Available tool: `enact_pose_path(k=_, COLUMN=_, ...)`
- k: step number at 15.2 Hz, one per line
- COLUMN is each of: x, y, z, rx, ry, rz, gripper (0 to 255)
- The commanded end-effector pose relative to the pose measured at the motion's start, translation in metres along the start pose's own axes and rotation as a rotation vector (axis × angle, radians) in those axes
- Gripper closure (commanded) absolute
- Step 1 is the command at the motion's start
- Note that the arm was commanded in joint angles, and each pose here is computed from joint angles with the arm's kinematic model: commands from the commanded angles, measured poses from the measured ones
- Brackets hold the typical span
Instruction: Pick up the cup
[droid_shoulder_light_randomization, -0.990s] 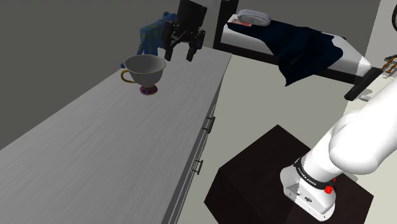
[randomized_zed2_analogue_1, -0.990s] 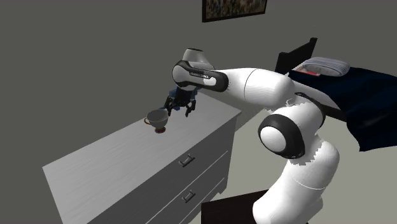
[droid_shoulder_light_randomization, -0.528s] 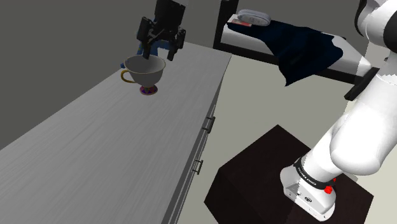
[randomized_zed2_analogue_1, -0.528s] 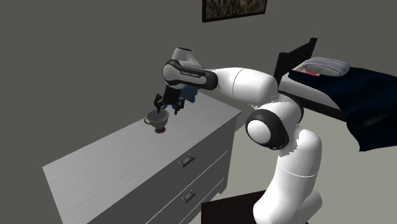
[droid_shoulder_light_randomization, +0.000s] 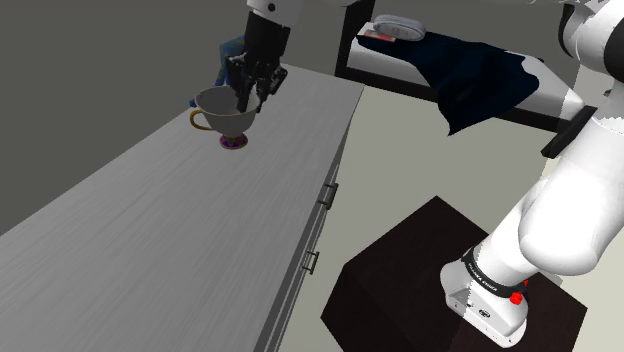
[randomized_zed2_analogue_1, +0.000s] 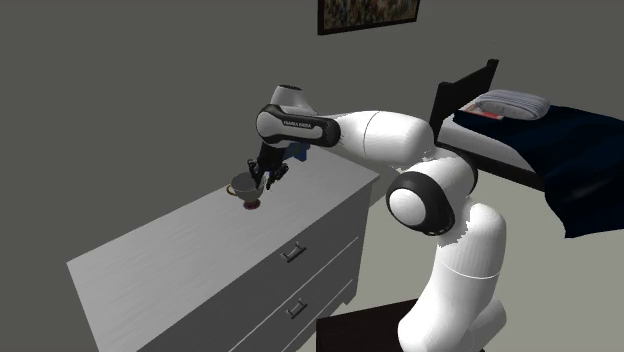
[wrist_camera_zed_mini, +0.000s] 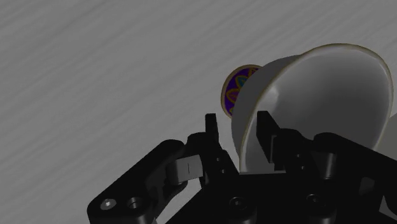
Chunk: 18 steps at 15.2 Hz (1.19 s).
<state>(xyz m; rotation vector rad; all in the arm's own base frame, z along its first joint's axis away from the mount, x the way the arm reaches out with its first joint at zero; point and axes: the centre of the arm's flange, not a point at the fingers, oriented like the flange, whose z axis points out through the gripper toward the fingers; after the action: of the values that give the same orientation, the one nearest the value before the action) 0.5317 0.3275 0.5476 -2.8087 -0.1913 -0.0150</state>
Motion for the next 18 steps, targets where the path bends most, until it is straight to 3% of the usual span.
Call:
enact_pose_path(k=1, x=0.0, y=0.0, z=0.0, rx=0.0, ry=0.0, rz=0.0, gripper=255)
enact_pose_path(k=8, x=0.0, y=0.0, z=0.001, rx=0.0, ry=0.0, rz=0.0, gripper=255)
enact_pose_path(k=18, x=0.002, y=-0.017, z=-0.049, rx=0.0, ry=0.0, rz=0.0, gripper=255)
